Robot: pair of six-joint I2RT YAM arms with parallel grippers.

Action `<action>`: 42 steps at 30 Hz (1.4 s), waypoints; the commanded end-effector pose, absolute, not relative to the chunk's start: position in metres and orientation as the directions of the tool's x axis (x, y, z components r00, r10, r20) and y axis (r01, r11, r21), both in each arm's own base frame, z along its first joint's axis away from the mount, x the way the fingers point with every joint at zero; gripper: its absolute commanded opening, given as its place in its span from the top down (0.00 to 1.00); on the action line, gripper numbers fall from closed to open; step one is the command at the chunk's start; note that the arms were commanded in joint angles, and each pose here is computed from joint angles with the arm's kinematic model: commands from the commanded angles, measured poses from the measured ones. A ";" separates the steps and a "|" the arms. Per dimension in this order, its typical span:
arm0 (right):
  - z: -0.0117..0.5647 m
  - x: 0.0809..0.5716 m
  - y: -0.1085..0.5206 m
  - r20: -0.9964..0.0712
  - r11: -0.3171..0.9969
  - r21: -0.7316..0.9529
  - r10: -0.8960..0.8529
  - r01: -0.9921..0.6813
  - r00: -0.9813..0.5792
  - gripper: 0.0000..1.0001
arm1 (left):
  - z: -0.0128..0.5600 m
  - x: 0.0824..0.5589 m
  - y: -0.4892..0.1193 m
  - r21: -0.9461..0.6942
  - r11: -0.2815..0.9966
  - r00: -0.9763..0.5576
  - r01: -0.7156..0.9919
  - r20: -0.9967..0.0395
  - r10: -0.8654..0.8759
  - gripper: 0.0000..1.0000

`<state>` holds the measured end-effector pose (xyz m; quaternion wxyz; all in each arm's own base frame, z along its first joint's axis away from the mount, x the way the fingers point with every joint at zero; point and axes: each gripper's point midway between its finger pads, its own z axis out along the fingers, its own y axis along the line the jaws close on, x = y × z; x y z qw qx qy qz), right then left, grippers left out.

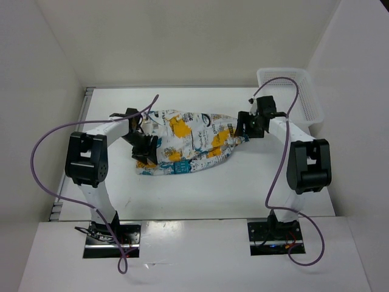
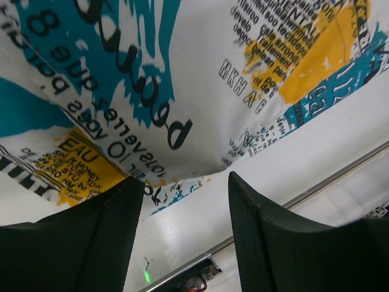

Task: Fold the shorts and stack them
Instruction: Fold the shorts

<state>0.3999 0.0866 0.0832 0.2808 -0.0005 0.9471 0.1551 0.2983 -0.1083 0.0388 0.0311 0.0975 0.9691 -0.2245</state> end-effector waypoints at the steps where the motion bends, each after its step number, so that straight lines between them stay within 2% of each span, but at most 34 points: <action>1: 0.073 0.411 0.078 -0.543 0.953 0.295 0.104 -0.073 -0.833 0.22 | 0.052 0.322 -0.120 -0.476 0.846 -0.968 0.239 -0.181 0.171 0.36; 9: 0.069 0.414 0.070 -0.523 0.944 0.327 0.148 -0.037 -0.839 0.22 | 0.042 0.322 -0.118 -0.471 0.852 -0.972 0.229 -0.161 0.172 0.77; 13: 0.060 0.405 0.074 -0.489 0.933 0.359 0.177 -0.012 -0.854 0.18 | 0.041 0.326 -0.120 -0.479 0.847 -0.972 0.228 -0.160 0.172 0.90; 17: 0.045 0.407 0.076 -0.467 0.927 0.375 0.195 0.006 -0.863 0.18 | 0.045 0.330 -0.116 -0.471 0.854 -0.973 0.223 -0.165 0.163 0.95; 23: 0.036 0.408 0.080 -0.432 0.912 0.406 0.244 0.054 -0.868 0.18 | 0.070 0.341 -0.111 -0.428 0.867 -0.958 0.254 -0.238 0.163 0.97; 24: 0.038 0.411 0.082 -0.437 0.907 0.418 0.252 0.053 -0.863 0.20 | 0.070 0.341 -0.110 -0.420 0.872 -0.958 0.253 -0.237 0.163 0.97; 25: 0.035 0.409 0.084 -0.426 0.902 0.429 0.250 0.050 -0.870 0.34 | 0.070 0.339 -0.110 -0.422 0.872 -0.960 0.249 -0.228 0.163 0.97; 27: 0.039 0.411 0.090 -0.414 0.884 0.464 0.275 0.058 -0.868 0.52 | 0.069 0.339 -0.108 -0.414 0.876 -0.960 0.248 -0.228 0.164 0.97; 28: 0.039 0.411 0.090 -0.414 0.884 0.464 0.275 0.059 -0.868 0.71 | 0.071 0.340 -0.107 -0.404 0.880 -0.958 0.250 -0.236 0.164 0.98; 30: 0.045 0.419 0.085 -0.439 0.894 0.443 0.279 0.064 -0.854 0.88 | 0.082 0.354 -0.103 -0.369 0.891 -0.946 0.263 -0.280 0.164 1.00; 31: 0.051 0.422 0.081 -0.461 0.907 0.419 0.261 0.051 -0.848 1.00 | 0.088 0.358 -0.101 -0.352 0.897 -0.941 0.267 -0.296 0.164 1.00; 34: 0.078 0.433 0.073 -0.544 0.936 0.351 0.173 -0.035 -0.821 1.00 | 0.119 0.372 -0.089 -0.263 0.926 -0.915 0.271 -0.368 0.163 1.00; 38: 0.132 0.447 0.073 -0.654 0.941 0.299 0.082 -0.158 -0.752 1.00 | 0.191 0.391 -0.062 -0.136 0.963 -0.860 0.234 -0.490 0.140 1.00; 41: 0.148 0.444 0.067 -0.678 0.939 0.287 0.061 -0.187 -0.732 1.00 | 0.216 0.367 -0.048 -0.122 0.973 -0.887 0.198 -0.444 0.124 1.00; 42: 0.147 0.440 0.066 -0.681 0.940 0.275 0.044 -0.200 -0.731 1.00 | 0.217 0.348 -0.045 -0.122 0.975 -0.914 0.186 -0.386 0.126 1.00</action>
